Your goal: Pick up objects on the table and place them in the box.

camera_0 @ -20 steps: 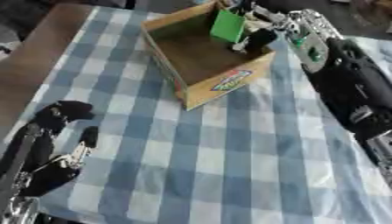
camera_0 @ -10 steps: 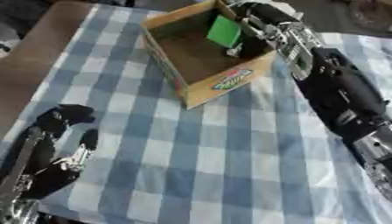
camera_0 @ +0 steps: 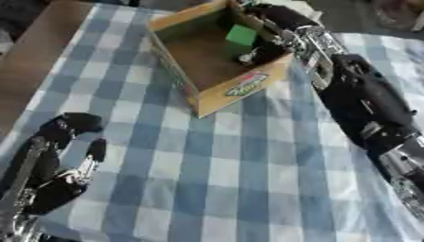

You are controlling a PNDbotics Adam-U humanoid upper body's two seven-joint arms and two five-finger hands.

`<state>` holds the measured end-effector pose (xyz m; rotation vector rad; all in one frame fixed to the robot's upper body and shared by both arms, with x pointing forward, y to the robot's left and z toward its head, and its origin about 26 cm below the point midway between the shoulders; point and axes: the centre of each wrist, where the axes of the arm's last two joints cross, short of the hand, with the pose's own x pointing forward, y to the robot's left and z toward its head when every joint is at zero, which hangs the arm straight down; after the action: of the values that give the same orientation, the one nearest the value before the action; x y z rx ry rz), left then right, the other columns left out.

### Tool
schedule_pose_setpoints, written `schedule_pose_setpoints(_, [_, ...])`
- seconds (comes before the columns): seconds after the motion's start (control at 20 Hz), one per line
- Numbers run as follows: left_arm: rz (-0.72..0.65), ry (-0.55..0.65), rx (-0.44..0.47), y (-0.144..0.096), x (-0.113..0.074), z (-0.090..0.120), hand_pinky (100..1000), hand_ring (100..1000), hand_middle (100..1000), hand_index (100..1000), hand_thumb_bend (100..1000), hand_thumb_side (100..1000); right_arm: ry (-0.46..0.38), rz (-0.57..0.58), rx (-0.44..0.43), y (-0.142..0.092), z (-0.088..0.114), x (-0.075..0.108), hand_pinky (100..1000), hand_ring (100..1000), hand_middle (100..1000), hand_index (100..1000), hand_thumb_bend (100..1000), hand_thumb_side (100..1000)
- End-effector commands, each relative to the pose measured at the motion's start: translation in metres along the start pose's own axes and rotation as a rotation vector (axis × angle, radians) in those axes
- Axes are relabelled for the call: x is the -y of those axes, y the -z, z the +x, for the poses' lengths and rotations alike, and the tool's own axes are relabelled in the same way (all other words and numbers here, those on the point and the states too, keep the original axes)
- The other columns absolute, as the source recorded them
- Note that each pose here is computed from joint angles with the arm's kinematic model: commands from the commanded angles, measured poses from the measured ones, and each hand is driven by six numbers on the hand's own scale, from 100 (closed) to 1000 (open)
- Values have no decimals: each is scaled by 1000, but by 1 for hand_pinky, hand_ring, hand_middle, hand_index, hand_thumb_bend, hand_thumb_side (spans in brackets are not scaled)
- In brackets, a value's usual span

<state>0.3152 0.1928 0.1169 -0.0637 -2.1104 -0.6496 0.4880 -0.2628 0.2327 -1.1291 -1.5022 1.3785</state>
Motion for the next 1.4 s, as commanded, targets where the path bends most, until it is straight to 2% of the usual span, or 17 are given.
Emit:
schedule_pose_setpoints(0.05, [14,16,15,2,-5,3,855,711,691,723,268,397,-17,-60,23,-2,1,27,997,920,934,1000,575,548])
schedule_pose_setpoints(0.25, [23,22,8,0,-7,2,856,712,691,723,265,397,-14,-94,61,-5,8,41,992,918,932,1000,575,529])
schedule_pose_setpoints(0.5, [45,32,-6,-4,-10,0,857,712,692,723,262,398,42,-142,123,-14,15,60,965,906,918,1000,493,511])
schedule_pose_setpoints(0.6, [62,39,-11,-5,-14,0,857,712,692,723,262,397,75,-173,175,-22,20,73,961,905,917,1000,480,503])
schedule_pose_setpoints(0.65, [74,43,-16,-7,-15,-1,857,712,692,724,261,397,89,-187,205,-28,22,79,945,899,911,1000,436,484])
schedule_pose_setpoints(0.9, [145,72,-44,-14,-26,-5,857,713,694,726,260,396,213,-227,428,-76,46,102,920,893,910,989,350,473])
schedule_pose_setpoints(1.0, [172,82,-52,-16,-30,-6,858,714,695,727,260,396,278,-244,485,-97,55,104,910,892,910,983,325,463])
schedule_pose_setpoints(1.15, [207,91,-61,-19,-33,-6,858,714,696,728,266,398,378,-275,525,-121,61,99,889,888,907,974,277,434])
schedule_pose_setpoints(1.4, [244,101,-64,-21,-39,-6,858,715,700,731,280,398,550,-324,514,-145,56,76,856,878,900,960,204,433])
